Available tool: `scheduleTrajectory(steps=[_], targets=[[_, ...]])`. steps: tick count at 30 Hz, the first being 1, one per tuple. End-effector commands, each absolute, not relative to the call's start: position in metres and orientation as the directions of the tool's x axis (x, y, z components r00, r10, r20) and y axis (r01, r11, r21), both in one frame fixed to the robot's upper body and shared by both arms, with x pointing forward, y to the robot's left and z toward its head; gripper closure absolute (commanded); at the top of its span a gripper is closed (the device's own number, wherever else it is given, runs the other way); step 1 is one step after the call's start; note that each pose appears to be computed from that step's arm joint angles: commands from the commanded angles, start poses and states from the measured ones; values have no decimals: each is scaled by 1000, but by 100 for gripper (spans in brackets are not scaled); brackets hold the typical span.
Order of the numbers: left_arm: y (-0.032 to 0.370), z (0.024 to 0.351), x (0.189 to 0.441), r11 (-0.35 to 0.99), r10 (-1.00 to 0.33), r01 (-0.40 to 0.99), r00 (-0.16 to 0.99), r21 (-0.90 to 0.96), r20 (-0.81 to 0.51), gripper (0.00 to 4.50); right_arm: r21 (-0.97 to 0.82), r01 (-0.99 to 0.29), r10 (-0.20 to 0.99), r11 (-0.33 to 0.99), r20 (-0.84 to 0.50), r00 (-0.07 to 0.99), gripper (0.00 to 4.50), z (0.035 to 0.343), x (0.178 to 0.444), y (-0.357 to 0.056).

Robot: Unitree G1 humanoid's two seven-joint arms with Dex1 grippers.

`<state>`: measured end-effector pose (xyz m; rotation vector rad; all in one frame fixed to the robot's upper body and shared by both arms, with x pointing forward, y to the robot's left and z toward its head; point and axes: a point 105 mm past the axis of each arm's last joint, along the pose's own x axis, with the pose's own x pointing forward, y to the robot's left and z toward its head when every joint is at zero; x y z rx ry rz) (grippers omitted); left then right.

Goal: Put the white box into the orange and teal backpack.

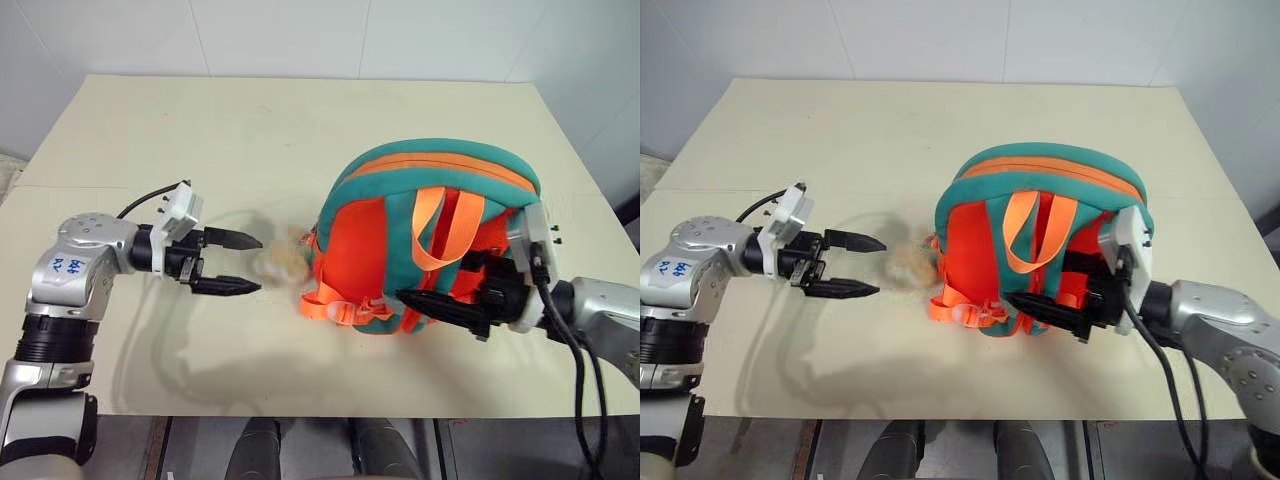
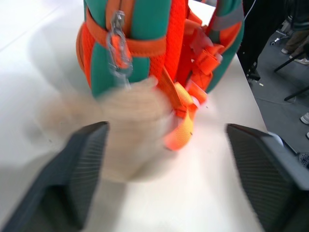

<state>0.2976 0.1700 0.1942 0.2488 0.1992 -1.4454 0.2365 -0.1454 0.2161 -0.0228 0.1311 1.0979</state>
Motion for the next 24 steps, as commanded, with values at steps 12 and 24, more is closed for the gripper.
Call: scheduleTrajectory(steps=[12, 24], targets=[[209, 195, 297, 249, -934, 947, 290, 204, -209, 2, -187, -724, 678, 664, -259, 688, 0, 206, 243, -258], [213, 189, 280, 267, -933, 943, 305, 198, -191, 2, -236, -775, 722, 586, -281, 632, 0, 209, 249, -261]])
